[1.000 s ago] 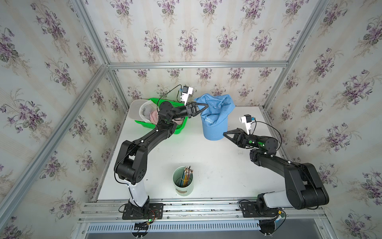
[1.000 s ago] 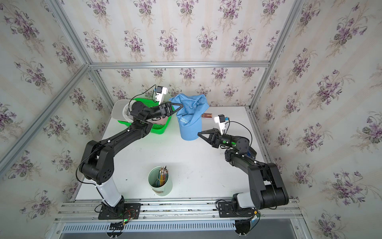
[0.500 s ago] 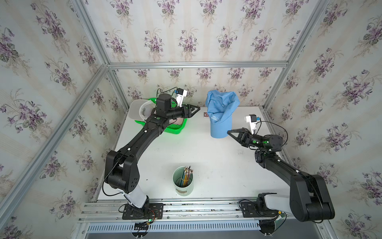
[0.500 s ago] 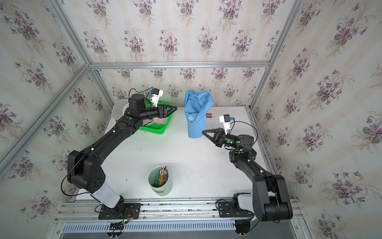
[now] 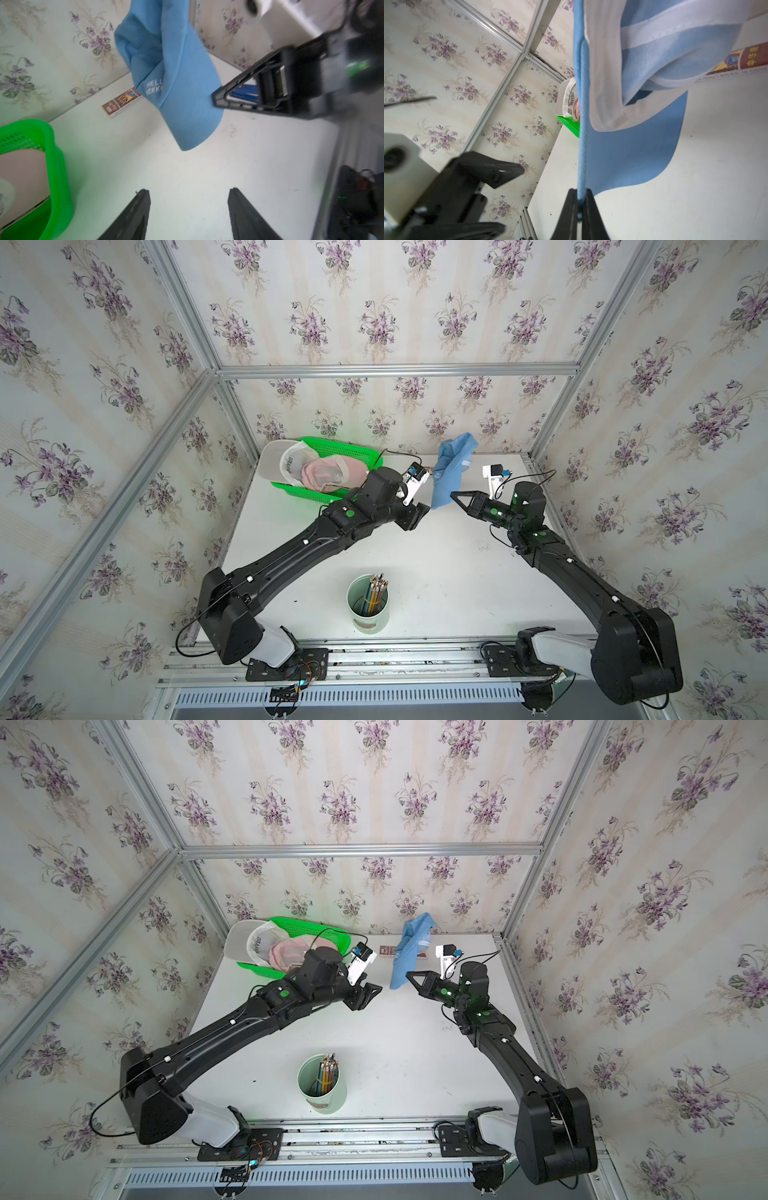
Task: Turn the baseball cap inside out
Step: Turn over the baseball cap.
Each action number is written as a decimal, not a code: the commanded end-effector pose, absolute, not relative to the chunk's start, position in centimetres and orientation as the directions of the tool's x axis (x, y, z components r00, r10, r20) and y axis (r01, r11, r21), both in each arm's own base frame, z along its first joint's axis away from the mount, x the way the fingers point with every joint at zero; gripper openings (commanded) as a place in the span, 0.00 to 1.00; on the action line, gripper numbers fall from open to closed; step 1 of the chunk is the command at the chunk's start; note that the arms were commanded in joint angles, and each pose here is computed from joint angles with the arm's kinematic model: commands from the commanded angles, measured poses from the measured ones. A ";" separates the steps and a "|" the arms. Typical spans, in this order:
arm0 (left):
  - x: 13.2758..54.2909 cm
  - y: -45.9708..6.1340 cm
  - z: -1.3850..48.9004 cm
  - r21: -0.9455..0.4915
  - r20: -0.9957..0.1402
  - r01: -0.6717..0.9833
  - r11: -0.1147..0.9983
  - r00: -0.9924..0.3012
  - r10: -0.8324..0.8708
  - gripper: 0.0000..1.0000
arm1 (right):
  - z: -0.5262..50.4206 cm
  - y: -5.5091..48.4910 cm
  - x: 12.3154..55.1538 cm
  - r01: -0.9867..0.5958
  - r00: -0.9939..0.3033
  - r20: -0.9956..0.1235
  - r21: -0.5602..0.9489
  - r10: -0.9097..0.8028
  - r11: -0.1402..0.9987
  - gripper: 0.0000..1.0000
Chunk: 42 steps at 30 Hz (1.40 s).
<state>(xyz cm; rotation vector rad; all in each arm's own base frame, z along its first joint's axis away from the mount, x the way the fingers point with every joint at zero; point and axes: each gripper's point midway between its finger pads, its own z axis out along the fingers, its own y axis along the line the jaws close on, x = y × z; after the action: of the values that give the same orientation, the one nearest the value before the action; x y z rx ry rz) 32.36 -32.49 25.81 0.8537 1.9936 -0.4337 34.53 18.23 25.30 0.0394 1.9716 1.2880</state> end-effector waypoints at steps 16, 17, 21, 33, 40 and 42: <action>37.1 -35.4 26.1 0.425 -0.839 0.527 0.736 -0.076 0.539 0.72 | 26.3 20.0 34.4 -0.141 -0.736 -0.261 0.961 0.625 0.236 0.00; 37.2 -35.5 26.0 0.427 -0.837 0.528 0.734 -0.077 0.542 0.72 | 26.3 20.1 34.3 -0.140 -0.736 -0.258 0.962 0.626 0.233 0.00; 37.3 -35.6 25.5 0.430 -0.834 0.529 0.731 -0.077 0.547 0.72 | 26.4 20.4 34.1 -0.137 -0.741 -0.242 0.968 0.626 0.211 0.00; 37.7 -34.7 25.7 0.413 -0.836 0.598 0.687 -0.050 0.546 0.03 | 26.7 22.2 33.2 -0.175 -0.796 -0.247 0.968 0.553 0.182 0.00; 38.0 -31.5 27.4 0.104 -0.913 0.563 0.820 -0.274 0.304 0.00 | 27.5 22.3 33.8 -0.300 -0.762 -0.415 0.907 0.497 0.296 0.14; 38.8 -29.9 27.0 0.007 -0.899 0.514 0.858 -0.372 0.230 0.00 | 28.1 21.8 33.8 -0.332 -0.742 -0.478 0.871 0.471 0.361 0.25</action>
<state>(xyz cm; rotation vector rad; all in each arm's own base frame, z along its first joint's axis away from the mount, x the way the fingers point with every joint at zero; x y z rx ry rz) 37.52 -31.79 25.65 0.8043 1.8759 -0.2192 33.36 22.79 29.25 0.1852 1.8628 1.6233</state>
